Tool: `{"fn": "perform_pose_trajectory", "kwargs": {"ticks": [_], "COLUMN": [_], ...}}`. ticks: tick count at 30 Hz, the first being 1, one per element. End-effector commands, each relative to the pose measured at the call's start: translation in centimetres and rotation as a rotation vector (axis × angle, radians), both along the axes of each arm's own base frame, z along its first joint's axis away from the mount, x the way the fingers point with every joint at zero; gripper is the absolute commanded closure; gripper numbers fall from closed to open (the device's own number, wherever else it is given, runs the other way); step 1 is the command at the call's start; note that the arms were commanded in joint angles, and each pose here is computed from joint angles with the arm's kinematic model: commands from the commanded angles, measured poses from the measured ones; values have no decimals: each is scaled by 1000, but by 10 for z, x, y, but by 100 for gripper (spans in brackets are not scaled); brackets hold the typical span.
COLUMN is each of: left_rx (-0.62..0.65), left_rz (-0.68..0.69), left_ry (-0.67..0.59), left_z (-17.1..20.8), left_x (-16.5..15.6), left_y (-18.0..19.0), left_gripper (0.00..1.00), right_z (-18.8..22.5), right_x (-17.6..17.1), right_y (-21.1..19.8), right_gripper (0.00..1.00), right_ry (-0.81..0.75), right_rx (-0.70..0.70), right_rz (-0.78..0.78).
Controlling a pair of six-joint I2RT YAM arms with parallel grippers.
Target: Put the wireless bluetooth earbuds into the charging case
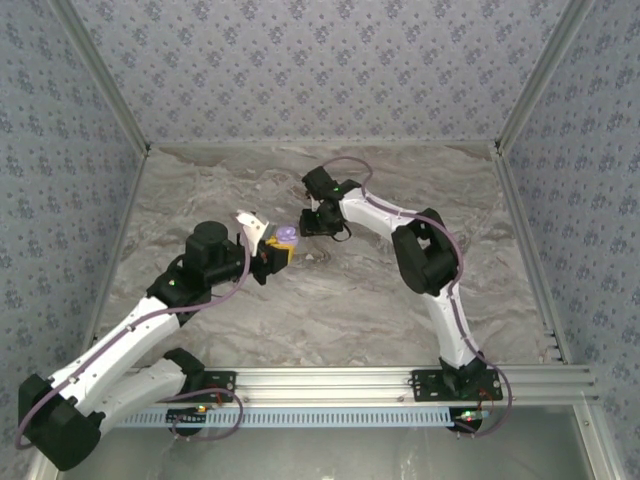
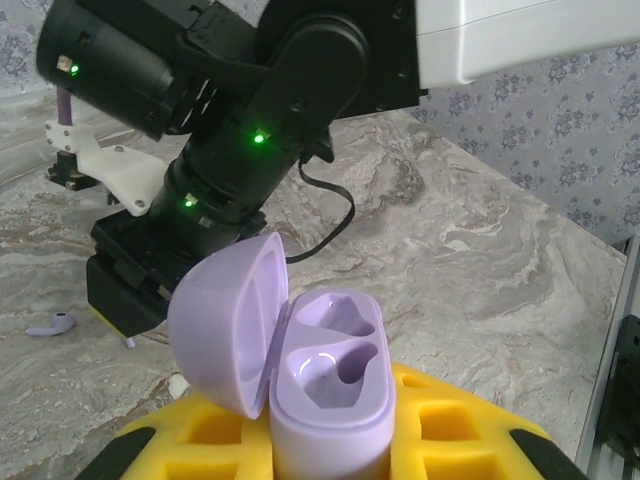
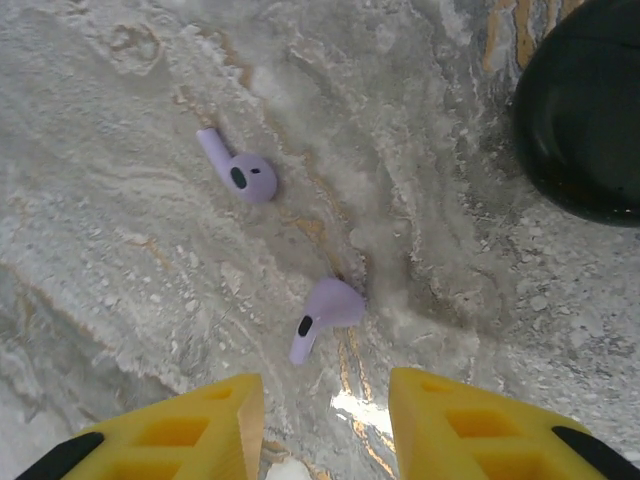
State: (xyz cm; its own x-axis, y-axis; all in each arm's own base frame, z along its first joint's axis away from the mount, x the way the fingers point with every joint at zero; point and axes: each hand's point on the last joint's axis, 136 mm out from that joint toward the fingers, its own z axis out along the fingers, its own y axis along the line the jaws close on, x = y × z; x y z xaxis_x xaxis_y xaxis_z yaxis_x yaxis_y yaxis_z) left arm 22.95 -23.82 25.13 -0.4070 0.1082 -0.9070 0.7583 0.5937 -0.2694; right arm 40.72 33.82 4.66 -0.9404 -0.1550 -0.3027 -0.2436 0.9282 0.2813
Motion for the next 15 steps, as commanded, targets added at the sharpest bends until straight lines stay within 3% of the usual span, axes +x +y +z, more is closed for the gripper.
{"fn": "perform_pose_trajectory", "kwargs": {"ticks": [1,15], "left_rx": [-13,-6], "left_rz": [5,6], "left_ry": [-10,-10], "left_z": [6,4], "left_x": [-2,-5], "left_y": [2,5], "left_gripper": [84,84], "right_z": [-9,-33], "right_x": [1,6], "right_y": [-10,-1], "right_gripper": [58,60], "right_ry": [22,59], "right_rx": [-97,-178], "right_rz": [-88,-89]}}
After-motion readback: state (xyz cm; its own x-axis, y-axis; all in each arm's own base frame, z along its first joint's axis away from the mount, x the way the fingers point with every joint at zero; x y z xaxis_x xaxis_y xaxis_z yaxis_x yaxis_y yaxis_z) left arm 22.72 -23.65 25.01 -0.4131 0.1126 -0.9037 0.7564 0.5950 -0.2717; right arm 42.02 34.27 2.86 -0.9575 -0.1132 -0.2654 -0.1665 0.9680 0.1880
